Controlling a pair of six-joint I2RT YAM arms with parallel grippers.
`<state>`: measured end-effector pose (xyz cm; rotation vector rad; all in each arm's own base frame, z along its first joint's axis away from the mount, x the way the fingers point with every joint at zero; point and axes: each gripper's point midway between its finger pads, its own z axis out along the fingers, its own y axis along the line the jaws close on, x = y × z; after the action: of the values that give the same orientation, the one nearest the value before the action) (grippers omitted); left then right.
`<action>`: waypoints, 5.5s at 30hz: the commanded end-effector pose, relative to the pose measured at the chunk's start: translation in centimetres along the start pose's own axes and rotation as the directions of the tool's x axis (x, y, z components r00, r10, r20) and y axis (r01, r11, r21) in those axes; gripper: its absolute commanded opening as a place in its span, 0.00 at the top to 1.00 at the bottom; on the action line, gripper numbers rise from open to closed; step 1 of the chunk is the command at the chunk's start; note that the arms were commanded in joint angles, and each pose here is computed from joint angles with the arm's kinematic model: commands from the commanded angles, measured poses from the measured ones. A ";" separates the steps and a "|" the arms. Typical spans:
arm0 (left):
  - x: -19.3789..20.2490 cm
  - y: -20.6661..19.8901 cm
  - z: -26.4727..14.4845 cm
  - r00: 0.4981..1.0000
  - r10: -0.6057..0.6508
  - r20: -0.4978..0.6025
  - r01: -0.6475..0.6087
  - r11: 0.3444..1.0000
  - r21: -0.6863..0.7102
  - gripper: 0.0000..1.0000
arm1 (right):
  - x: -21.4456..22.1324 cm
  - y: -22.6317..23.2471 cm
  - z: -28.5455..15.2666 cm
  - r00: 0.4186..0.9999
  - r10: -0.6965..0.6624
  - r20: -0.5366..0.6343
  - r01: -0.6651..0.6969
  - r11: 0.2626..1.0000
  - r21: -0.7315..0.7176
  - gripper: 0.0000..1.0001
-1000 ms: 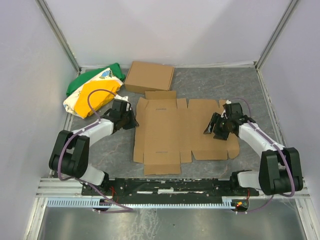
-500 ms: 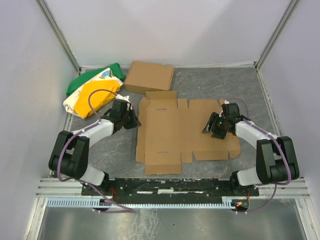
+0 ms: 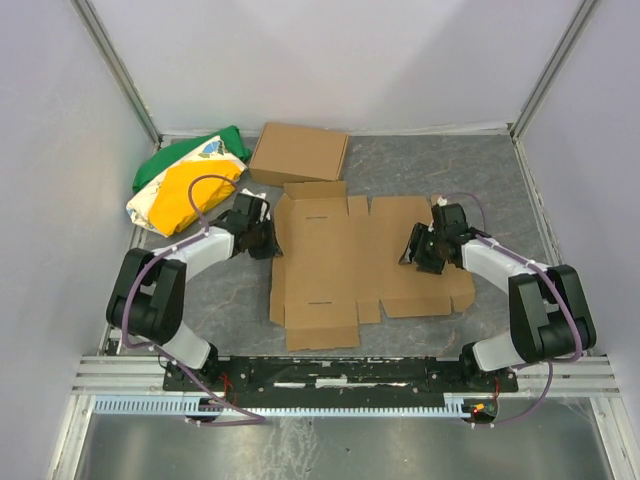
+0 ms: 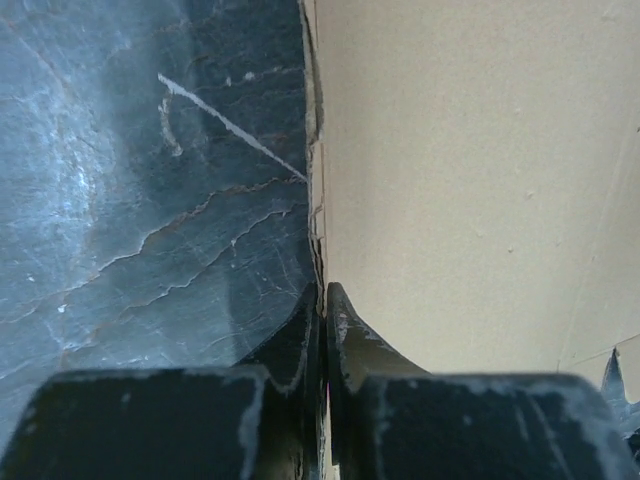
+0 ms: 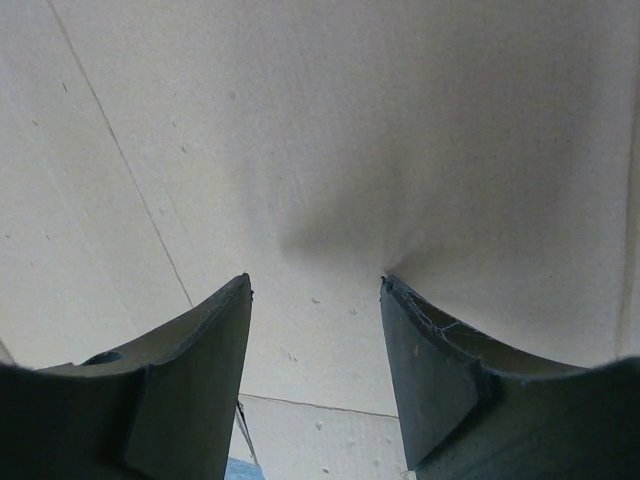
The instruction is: Fold the paper box
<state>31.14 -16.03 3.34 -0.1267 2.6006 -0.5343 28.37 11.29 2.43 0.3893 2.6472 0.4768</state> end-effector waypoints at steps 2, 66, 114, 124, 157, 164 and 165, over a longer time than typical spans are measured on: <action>-4.0 -1.6 -3.0 0.990 0.137 -0.028 -0.138 0.989 -0.051 0.97 | 1.4 -0.2 0.5 0.999 -0.006 -0.034 0.008 0.999 0.041 0.37; -6.0 -15.2 -15.9 0.965 0.263 0.013 -0.256 0.926 0.277 0.95 | 20.4 19.2 -8.5 0.379 -0.872 0.311 0.923 0.335 -0.188 0.17; -7.3 -14.4 -19.4 0.995 0.102 -0.008 -0.089 0.903 0.420 0.97 | 19.8 18.5 -8.6 0.285 -0.767 0.575 0.955 0.281 -0.098 0.19; -7.3 -15.0 -20.0 0.980 0.196 0.011 -0.179 0.868 0.463 0.97 | 21.0 17.8 -11.7 0.329 -0.746 0.579 0.943 0.226 -0.246 0.18; -5.6 -15.7 -22.2 0.999 0.047 0.024 -0.053 0.843 0.535 0.97 | 23.3 22.1 -7.0 0.301 -0.753 0.585 0.951 0.281 -0.128 0.20; -6.0 -15.6 -22.7 0.998 0.051 0.045 -0.067 0.852 0.519 0.96 | 22.1 21.0 -6.6 0.287 -0.764 0.578 0.946 0.320 -0.048 0.24; -5.9 -15.4 -22.6 0.997 0.058 0.044 -0.073 0.858 0.509 0.95 | 21.8 20.8 -6.6 0.288 -0.763 0.578 0.943 0.331 -0.034 0.27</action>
<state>25.46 -21.42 27.69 0.1257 2.4162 -1.1654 9.24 35.45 6.38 -1.1089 1.7971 0.4221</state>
